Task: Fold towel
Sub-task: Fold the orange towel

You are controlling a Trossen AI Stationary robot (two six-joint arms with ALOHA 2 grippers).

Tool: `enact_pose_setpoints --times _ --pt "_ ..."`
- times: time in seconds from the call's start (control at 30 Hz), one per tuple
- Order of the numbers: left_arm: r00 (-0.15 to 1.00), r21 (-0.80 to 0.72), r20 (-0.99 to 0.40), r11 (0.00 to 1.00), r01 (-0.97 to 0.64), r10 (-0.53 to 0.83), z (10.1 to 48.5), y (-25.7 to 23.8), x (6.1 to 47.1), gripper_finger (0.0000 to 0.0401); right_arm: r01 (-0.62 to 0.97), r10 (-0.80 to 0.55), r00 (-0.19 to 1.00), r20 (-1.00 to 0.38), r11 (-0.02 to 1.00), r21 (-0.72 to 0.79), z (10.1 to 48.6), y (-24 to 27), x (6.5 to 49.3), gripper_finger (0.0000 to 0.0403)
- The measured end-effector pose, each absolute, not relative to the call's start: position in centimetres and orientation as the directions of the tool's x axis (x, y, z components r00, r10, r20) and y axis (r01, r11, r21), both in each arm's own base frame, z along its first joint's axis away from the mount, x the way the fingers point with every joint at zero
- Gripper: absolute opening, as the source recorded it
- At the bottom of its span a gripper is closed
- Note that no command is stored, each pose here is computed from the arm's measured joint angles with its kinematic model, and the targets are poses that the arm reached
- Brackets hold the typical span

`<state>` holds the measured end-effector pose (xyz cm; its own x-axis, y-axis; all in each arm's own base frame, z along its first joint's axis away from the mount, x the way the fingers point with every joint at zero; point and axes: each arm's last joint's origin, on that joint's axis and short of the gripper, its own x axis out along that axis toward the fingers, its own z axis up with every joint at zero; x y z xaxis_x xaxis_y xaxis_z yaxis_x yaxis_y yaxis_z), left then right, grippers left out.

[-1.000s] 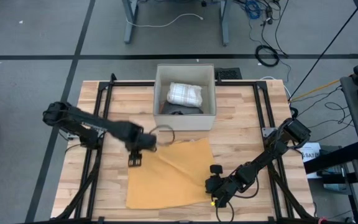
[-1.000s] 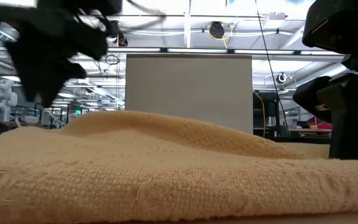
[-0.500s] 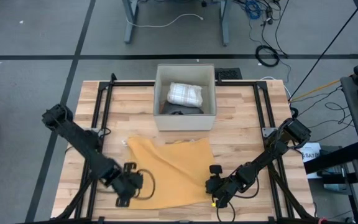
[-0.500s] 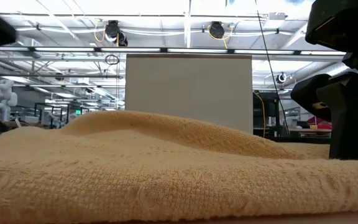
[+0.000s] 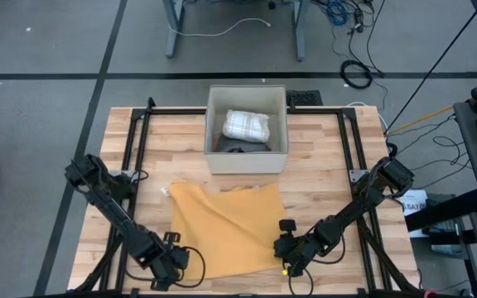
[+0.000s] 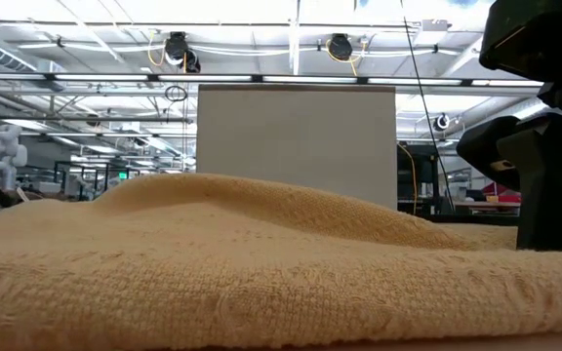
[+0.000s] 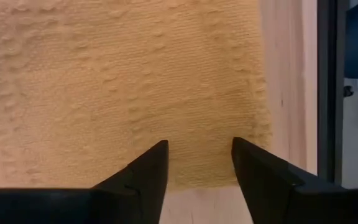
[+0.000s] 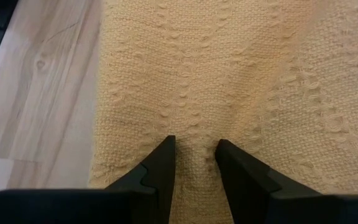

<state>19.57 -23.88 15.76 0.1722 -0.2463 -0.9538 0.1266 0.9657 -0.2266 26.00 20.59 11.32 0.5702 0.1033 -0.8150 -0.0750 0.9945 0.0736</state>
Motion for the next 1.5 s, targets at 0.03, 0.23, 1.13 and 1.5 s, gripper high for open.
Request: enact_pose_setpoints --times 0.03,0.23,1.13,1.5 --pt "0.172 -0.226 -0.954 0.966 0.128 -0.246 15.7 -23.9 19.5 0.0177 -0.074 0.103 0.57 -0.815 0.994 0.074 11.3 20.6 26.0 0.0112" --pt "0.18 -0.213 -0.955 0.968 0.134 -0.235 15.7 -24.0 19.5 0.0108 -0.071 0.106 0.575 -0.811 0.994 0.08 11.4 20.6 26.1 0.0112" --pt "0.2 -0.263 -0.936 0.953 0.15 -0.29 16.4 -25.7 19.6 0.0081 -0.057 0.111 0.583 -0.805 0.994 0.096 11.4 20.6 26.1 0.0112" --pt "0.215 -0.248 -0.939 0.961 0.119 -0.269 15.9 -25.6 19.3 0.0128 -0.055 0.111 0.584 -0.804 0.994 0.098 11.4 20.6 26.2 0.0112"
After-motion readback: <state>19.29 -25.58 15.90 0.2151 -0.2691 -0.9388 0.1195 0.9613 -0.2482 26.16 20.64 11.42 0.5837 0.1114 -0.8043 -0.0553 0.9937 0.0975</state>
